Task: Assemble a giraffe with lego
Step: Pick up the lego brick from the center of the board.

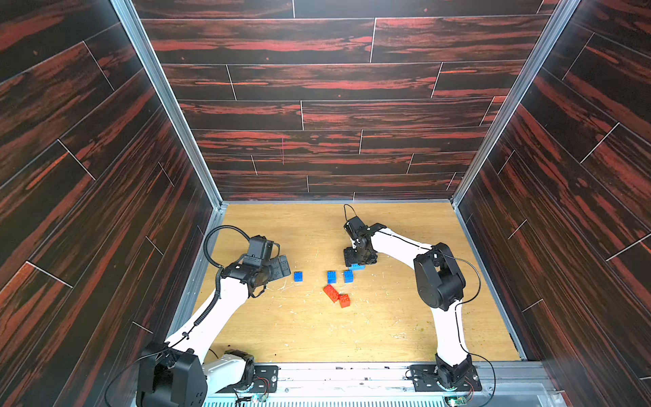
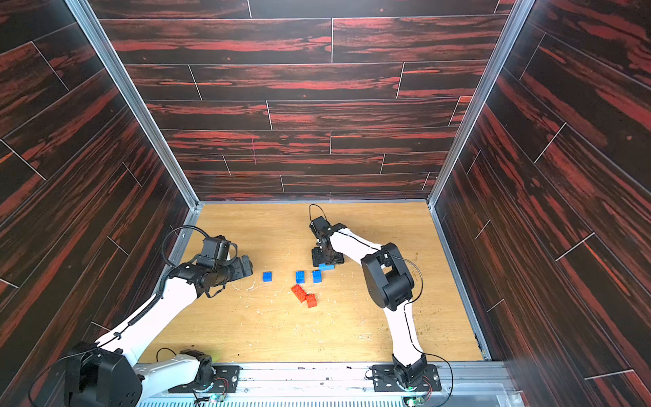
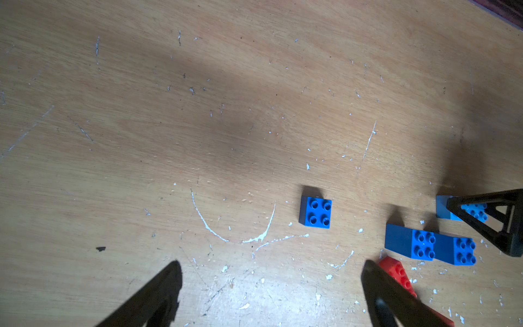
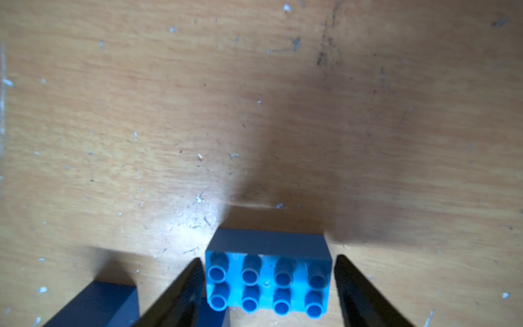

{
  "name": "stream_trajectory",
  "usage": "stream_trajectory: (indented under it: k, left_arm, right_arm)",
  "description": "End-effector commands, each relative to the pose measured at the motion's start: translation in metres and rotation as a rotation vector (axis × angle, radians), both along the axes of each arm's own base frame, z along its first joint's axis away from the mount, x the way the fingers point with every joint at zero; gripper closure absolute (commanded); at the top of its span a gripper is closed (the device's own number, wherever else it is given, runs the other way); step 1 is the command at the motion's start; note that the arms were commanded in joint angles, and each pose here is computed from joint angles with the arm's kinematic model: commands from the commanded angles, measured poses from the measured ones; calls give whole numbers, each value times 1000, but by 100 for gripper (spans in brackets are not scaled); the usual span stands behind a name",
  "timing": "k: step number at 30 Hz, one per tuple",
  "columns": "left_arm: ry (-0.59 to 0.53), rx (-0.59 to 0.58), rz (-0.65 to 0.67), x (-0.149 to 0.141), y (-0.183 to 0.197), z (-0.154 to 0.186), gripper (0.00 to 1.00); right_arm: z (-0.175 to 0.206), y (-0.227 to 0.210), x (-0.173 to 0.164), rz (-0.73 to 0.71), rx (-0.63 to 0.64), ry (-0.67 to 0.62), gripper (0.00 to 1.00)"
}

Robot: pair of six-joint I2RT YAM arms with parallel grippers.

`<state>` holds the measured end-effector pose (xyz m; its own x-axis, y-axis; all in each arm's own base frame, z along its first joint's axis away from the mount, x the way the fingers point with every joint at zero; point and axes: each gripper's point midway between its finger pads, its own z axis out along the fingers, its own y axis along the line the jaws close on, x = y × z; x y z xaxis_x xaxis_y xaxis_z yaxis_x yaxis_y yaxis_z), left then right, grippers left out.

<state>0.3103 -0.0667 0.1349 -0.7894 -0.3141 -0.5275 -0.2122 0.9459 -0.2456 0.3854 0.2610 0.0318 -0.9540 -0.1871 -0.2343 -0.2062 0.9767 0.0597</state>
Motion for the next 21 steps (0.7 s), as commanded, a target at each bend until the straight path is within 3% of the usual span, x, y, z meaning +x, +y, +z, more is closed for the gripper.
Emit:
stream_trajectory:
  k: [1, 10, 21]
  left_arm:
    - [1, 12, -13, -2, 0, 4, 0]
    - [1, 14, -15, -2, -1, 5, 0]
    - [-5, 15, -11, -1, 0, 7, 0]
  right_arm:
    - [-13, -4, -10, 2, -27, 53, 26]
    - [-18, -5, -10, 2, -36, 60, 24]
    - [-13, -9, -8, -5, -56, 40, 31]
